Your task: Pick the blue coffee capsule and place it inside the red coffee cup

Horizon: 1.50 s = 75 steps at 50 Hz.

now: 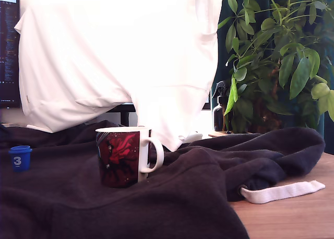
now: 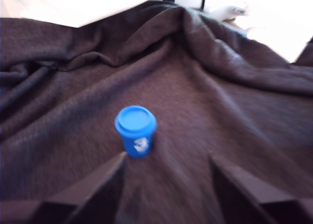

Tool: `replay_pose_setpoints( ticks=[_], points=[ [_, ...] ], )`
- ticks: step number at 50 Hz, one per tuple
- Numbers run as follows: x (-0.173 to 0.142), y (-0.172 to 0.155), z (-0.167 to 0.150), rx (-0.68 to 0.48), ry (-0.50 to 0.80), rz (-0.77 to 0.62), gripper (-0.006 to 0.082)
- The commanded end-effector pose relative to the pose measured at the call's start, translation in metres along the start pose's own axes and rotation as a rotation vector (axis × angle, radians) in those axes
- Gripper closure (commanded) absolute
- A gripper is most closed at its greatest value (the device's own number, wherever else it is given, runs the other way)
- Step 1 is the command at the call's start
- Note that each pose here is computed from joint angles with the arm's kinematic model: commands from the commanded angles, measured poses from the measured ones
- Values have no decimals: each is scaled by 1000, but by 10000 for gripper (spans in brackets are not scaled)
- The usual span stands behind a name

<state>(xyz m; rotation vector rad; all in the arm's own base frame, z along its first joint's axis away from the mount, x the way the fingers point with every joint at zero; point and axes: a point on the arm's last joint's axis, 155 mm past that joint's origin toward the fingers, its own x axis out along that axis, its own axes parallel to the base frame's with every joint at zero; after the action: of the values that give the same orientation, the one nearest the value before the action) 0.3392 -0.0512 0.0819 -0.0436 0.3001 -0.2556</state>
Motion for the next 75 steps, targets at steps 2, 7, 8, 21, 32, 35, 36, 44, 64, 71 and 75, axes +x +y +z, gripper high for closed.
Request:
replay_pose_setpoints(
  ticks=[2, 7, 8, 21, 32, 35, 36, 44, 64, 71, 75],
  points=[
    [14, 5, -3, 32, 17, 15, 64],
    [29, 13, -10, 39, 40, 33, 64],
    [33, 14, -12, 38, 46, 33, 64],
    [70, 21, -25, 31, 86, 26, 68],
    [86, 25, -28, 34, 100, 25, 93],
    [87, 25, -29, 45, 103, 24, 156],
    [87, 25, -29, 44, 106, 24, 187],
    [86, 24, -38, 61, 143, 17, 608],
    [93, -4, -19, -19, 92, -139, 665],
    [89, -29, -2, -97, 56, -275, 665],
    [81, -50, 14, -153, 24, -397, 665]
  ],
)
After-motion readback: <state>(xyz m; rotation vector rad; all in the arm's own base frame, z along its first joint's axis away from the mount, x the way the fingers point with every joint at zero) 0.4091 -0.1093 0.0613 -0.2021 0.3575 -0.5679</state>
